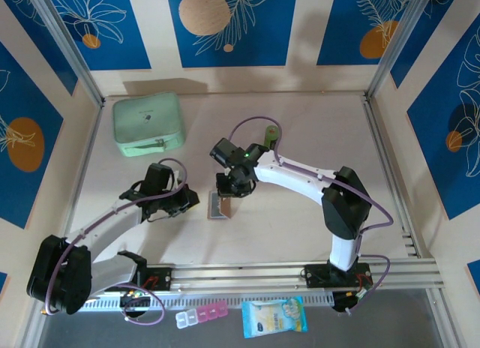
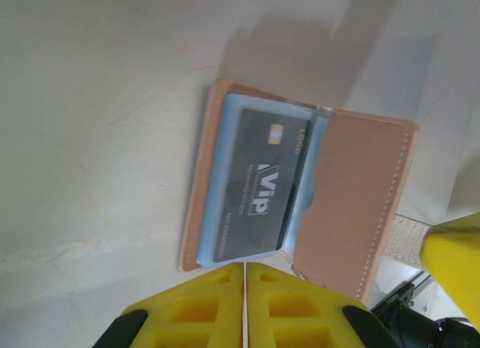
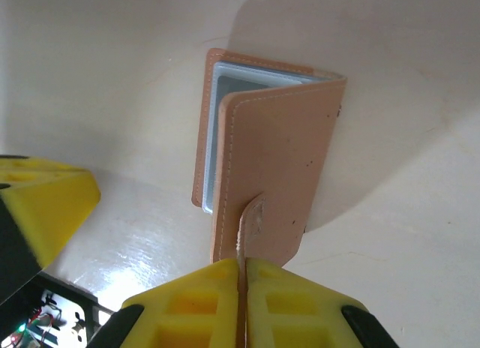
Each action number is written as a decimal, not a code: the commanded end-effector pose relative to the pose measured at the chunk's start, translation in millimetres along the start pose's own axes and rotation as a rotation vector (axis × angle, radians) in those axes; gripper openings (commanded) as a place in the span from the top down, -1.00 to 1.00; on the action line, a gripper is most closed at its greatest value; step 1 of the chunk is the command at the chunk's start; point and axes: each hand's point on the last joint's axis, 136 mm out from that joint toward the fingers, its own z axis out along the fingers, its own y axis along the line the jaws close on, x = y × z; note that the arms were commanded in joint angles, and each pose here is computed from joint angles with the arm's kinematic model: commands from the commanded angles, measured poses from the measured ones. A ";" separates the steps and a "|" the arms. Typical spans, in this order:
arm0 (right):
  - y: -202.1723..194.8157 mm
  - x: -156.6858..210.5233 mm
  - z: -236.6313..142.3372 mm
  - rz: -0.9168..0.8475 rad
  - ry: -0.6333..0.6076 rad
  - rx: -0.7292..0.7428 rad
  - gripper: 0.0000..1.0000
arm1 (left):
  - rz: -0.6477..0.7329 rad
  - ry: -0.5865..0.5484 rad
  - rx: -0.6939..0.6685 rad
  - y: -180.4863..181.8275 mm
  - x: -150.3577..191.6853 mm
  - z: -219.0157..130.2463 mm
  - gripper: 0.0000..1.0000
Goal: Take the credit cards out of the card holder
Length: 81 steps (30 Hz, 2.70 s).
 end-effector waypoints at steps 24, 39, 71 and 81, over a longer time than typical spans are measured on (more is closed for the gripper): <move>-107.9 26.5 21.8 0.062 0.074 0.271 0.82 | -0.022 0.171 -0.046 18.2 26.7 58.4 1.00; -133.2 19.3 56.2 0.018 0.112 0.425 0.81 | -0.056 0.191 -0.090 39.2 37.6 64.7 1.00; -138.5 15.3 -6.9 0.028 0.008 0.485 0.40 | -0.071 0.193 -0.079 36.3 51.5 64.2 1.00; -92.8 6.2 -34.2 0.006 -0.066 0.317 0.17 | -0.059 0.184 -0.082 33.7 49.1 61.0 1.00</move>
